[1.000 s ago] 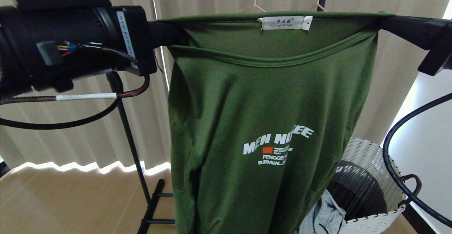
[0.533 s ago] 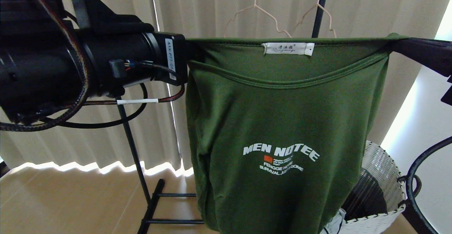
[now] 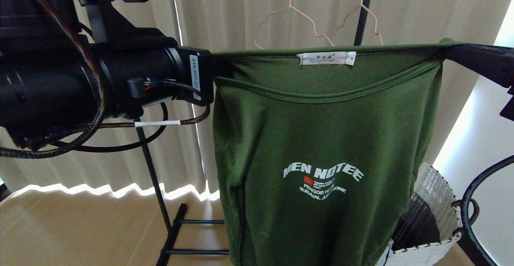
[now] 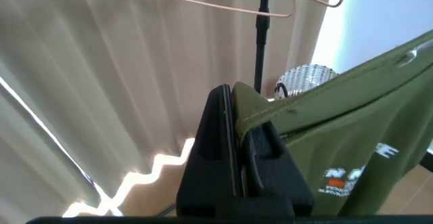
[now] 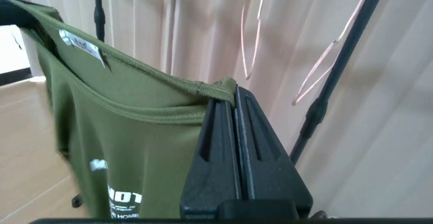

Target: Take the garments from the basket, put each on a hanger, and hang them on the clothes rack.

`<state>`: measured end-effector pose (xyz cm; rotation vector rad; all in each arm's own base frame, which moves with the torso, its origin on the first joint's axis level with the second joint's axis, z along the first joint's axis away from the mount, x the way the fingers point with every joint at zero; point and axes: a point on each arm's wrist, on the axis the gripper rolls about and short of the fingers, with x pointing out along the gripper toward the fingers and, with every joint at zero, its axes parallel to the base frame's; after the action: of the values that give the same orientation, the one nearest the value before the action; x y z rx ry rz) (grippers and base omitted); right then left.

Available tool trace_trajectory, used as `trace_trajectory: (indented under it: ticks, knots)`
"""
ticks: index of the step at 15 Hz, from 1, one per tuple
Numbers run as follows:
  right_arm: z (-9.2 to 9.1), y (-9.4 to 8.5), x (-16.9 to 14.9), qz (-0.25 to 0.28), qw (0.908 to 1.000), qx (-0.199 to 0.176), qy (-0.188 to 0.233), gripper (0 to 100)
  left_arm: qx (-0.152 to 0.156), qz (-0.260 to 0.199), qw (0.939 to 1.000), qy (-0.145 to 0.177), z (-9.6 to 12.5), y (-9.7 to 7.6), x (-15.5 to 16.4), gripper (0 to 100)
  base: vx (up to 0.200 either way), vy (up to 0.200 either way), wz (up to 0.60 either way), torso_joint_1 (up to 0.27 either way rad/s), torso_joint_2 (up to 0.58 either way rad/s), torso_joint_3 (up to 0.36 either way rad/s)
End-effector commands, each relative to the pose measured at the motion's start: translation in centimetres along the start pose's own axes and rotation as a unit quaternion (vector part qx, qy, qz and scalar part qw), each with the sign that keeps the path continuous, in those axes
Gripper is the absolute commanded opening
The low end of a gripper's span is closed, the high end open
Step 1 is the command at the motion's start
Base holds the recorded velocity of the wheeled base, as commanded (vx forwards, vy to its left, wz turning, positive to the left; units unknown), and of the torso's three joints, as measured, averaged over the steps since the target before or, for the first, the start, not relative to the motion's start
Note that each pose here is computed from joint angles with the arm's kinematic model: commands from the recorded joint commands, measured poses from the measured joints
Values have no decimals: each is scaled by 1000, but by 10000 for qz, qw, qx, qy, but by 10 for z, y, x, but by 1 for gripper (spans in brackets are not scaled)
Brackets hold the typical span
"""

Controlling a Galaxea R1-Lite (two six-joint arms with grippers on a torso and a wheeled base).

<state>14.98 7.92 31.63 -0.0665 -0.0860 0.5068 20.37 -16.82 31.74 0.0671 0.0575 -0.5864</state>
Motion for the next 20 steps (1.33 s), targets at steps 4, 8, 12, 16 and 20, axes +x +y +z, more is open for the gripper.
trace_trajectory:
  ticks: [4, 8, 12, 16, 20]
  knots:
    - [-3, 0, 9, -5, 10000, -3, 76, 0, -17, -8, 10000, -78, 4, 0, -4, 0, 0, 0, 0, 0, 0, 0]
    - [5, -1, 10, -14, 10000, -6, -31, 0, -38, -54, 9996, -278, 13, 0, -15, 0, 0, 0, 0, 0, 0, 0]
    - [1, 0, 10, -9, 10000, -4, 30, 0, -29, -85, 9996, -279, 12, -1, -21, 0, 0, 0, 0, 0, 0, 0]
    - [-1, 0, 10, -4, 10000, -2, 92, 100, -23, -101, 9997, -242, 10, -2, -21, 0, 0, 0, 0, 0, 0, 0]
    - [-14, 1, 9, -4, 9996, 2, 269, 100, -5, -56, 10000, -11, -4, -1, -19, 0, 0, 0, 0, 0, 0, 0]
